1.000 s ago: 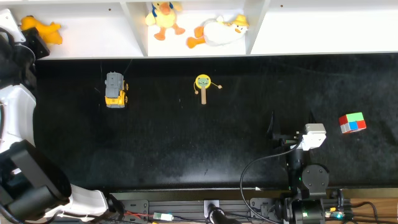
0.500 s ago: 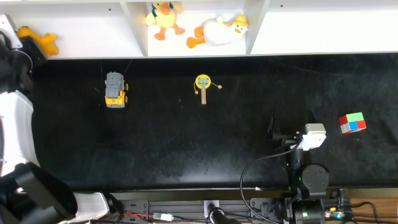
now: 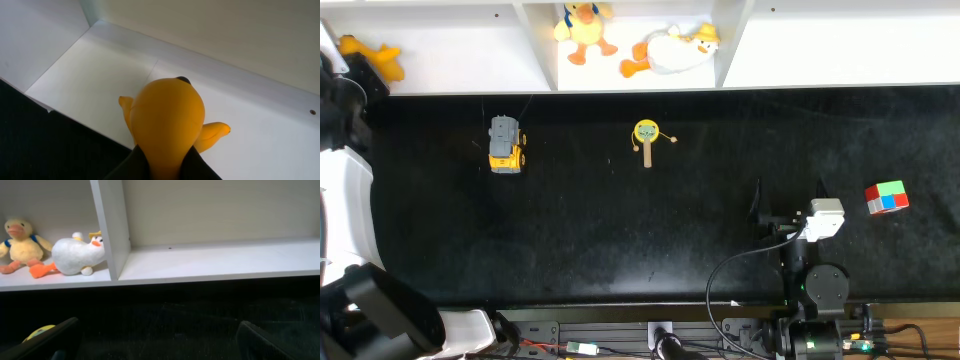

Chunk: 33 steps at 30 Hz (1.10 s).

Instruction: Store Toys

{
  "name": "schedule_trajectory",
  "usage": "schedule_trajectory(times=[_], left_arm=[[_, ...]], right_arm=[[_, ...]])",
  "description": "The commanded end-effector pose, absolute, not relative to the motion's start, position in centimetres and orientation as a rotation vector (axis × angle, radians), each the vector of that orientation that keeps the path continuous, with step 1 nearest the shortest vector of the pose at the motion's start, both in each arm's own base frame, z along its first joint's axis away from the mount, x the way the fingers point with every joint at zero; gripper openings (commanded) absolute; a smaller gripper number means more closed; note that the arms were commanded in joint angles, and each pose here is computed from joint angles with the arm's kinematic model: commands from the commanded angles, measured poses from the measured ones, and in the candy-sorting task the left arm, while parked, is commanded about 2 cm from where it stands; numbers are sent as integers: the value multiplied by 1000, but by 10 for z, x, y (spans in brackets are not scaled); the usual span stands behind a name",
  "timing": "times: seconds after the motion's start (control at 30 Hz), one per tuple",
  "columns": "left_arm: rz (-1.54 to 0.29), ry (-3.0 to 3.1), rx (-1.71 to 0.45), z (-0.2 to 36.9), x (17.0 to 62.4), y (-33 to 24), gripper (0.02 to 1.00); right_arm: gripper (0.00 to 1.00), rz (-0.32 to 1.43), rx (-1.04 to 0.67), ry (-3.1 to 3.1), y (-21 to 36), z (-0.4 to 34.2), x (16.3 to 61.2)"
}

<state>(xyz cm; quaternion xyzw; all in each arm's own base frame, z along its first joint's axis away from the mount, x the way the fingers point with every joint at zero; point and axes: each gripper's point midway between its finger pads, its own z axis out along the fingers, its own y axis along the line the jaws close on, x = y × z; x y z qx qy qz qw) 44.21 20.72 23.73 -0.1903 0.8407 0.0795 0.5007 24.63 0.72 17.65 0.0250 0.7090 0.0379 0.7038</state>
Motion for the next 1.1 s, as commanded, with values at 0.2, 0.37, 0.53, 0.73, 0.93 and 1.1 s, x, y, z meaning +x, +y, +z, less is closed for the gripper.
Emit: schedule_trajectory(times=[0.2,0.37,0.53,0.73,0.93,1.1], left_arm=[[135,2012,-460,224,462,208,152],[118,2031,-466,212,466,207,152],[102,2047,-463,203,469,206,154],[89,2065,-462,194,472,205,163],[92,2050,-455,197,474,205,294],[96,2038,-451,199,475,206,549]], right_arm=[[993,77,68,1578,5,173,247],[993,77,68,1578,5,173,247],[996,77,68,1578,5,173,247],[996,77,68,1578,5,173,247],[996,77,68,1578,5,173,247],[996,77,68,1578,5,173,247]])
